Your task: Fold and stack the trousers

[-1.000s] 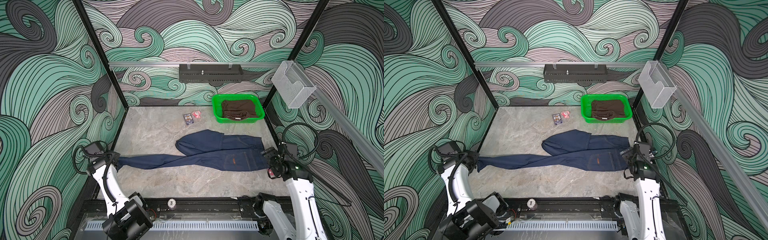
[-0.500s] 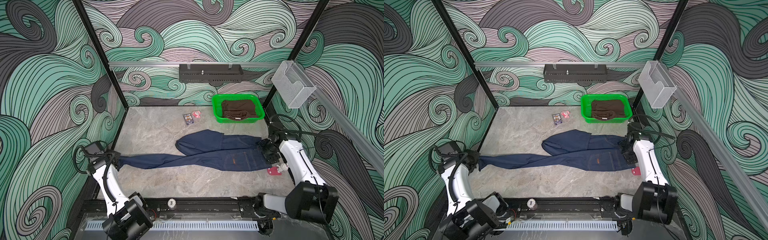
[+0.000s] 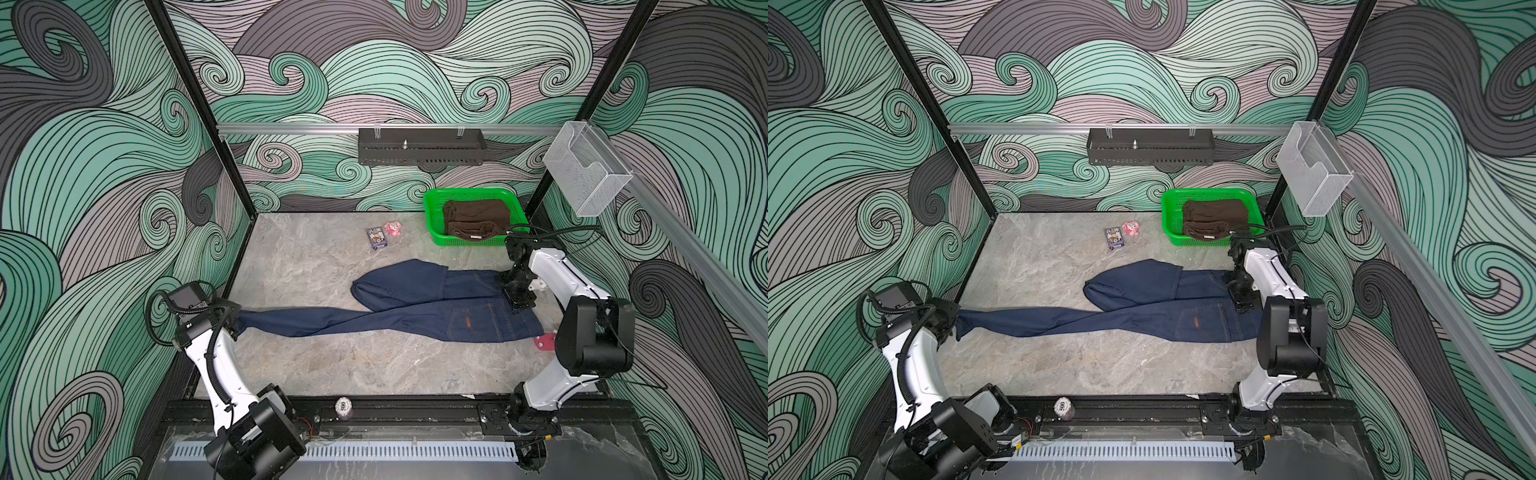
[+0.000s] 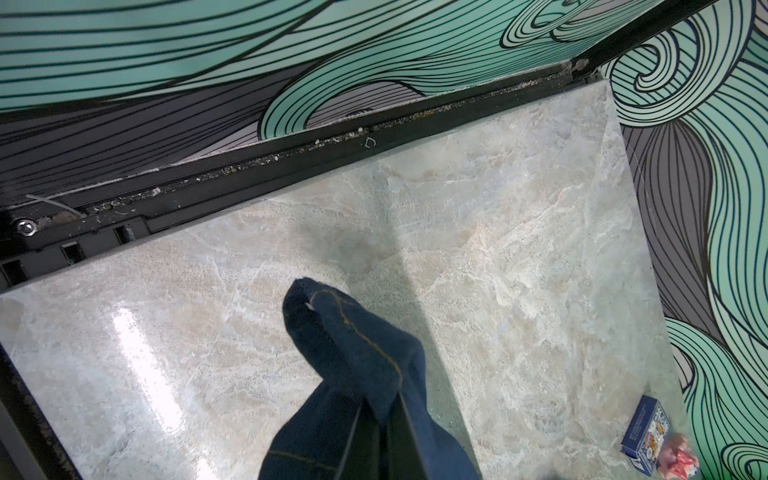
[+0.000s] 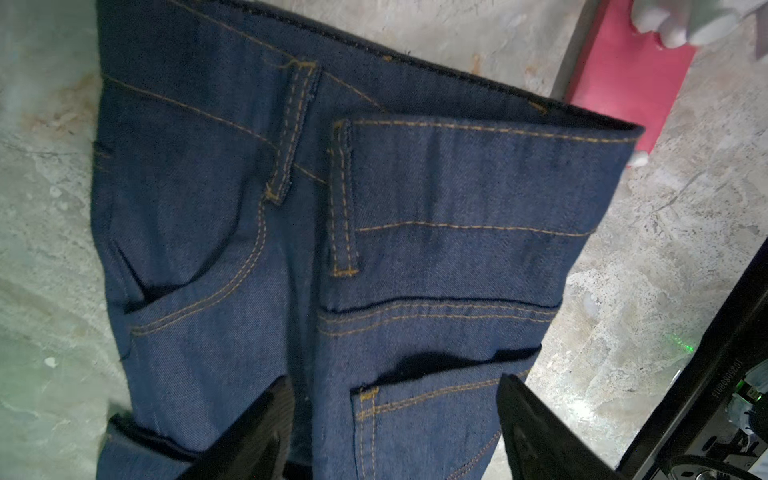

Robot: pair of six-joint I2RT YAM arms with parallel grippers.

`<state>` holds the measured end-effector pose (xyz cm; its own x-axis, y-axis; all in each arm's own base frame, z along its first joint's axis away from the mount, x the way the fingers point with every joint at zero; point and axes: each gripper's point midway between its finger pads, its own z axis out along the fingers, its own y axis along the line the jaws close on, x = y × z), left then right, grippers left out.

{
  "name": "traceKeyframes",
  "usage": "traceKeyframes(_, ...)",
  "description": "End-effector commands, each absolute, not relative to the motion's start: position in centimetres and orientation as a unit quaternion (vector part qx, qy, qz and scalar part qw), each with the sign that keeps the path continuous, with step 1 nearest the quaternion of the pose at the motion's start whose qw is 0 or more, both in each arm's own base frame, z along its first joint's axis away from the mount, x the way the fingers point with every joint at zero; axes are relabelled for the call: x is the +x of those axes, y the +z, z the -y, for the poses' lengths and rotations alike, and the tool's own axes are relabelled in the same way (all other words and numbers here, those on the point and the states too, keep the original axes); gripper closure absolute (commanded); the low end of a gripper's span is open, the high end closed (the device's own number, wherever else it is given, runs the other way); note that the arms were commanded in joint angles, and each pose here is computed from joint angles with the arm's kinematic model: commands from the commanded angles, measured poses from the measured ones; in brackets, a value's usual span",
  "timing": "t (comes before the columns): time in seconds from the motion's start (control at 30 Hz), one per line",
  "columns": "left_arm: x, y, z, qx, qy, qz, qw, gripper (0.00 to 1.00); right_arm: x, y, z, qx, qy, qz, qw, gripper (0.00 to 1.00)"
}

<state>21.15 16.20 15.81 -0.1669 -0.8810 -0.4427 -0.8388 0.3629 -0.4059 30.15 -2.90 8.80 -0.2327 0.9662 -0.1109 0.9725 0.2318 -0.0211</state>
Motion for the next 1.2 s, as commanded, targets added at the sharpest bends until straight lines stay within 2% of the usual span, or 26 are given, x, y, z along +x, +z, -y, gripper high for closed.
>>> traceKeyframes(0.0,21.6,17.7,-16.8,-0.551,-0.027,-0.759,0.345,1.00,30.5,8.2,3.4,0.630,-0.068,-0.773,0.033,0.24)
traceKeyframes(0.2,21.7,17.8,-16.7,-0.549,-0.030,-0.759,0.347,1.00,31.8,5.9,2.8,0.632,-0.061,-0.773,0.012,0.28)
traceKeyframes(0.3,21.7,17.8,-16.7,-0.549,-0.031,-0.760,0.347,1.00,31.8,5.0,2.6,0.632,-0.059,-0.773,0.003,0.35)
traceKeyframes(0.37,21.7,17.8,-16.7,-0.549,-0.031,-0.760,0.347,1.00,31.5,4.8,2.4,0.632,-0.057,-0.773,0.001,0.45)
traceKeyframes(0.43,21.8,17.7,-16.8,-0.550,-0.031,-0.760,0.346,1.00,30.9,5.0,2.7,0.632,-0.059,-0.773,0.007,0.66)
traceKeyframes(0.5,21.8,17.8,-16.8,-0.549,-0.030,-0.760,0.346,1.00,30.4,6.0,2.8,0.631,-0.054,-0.774,0.020,0.81)
traceKeyframes(0.57,21.8,18.0,-17.0,-0.550,-0.026,-0.760,0.346,1.00,30.2,7.5,3.1,0.628,-0.043,-0.776,0.042,0.91)
traceKeyframes(0.8,21.2,18.1,-18.1,-0.574,0.000,-0.758,0.310,1.00,26.7,12.5,4.9,0.617,-0.013,-0.779,0.108,0.90)
traceKeyframes(0.97,22.2,17.7,-18.5,-0.573,-0.012,-0.750,0.329,1.00,23.4,11.7,5.4,0.615,-0.014,-0.781,0.107,0.94)
traceKeyframes(1.07,23.5,17.8,-18.9,-0.569,-0.029,-0.744,0.350,1.00,23.2,10.3,5.2,0.609,-0.017,-0.787,0.094,0.94)
traceKeyframes(1.17,24.8,17.8,-19.1,-0.576,-0.051,-0.742,0.339,1.00,24.1,9.4,4.8,0.606,-0.011,-0.791,0.080,0.94)
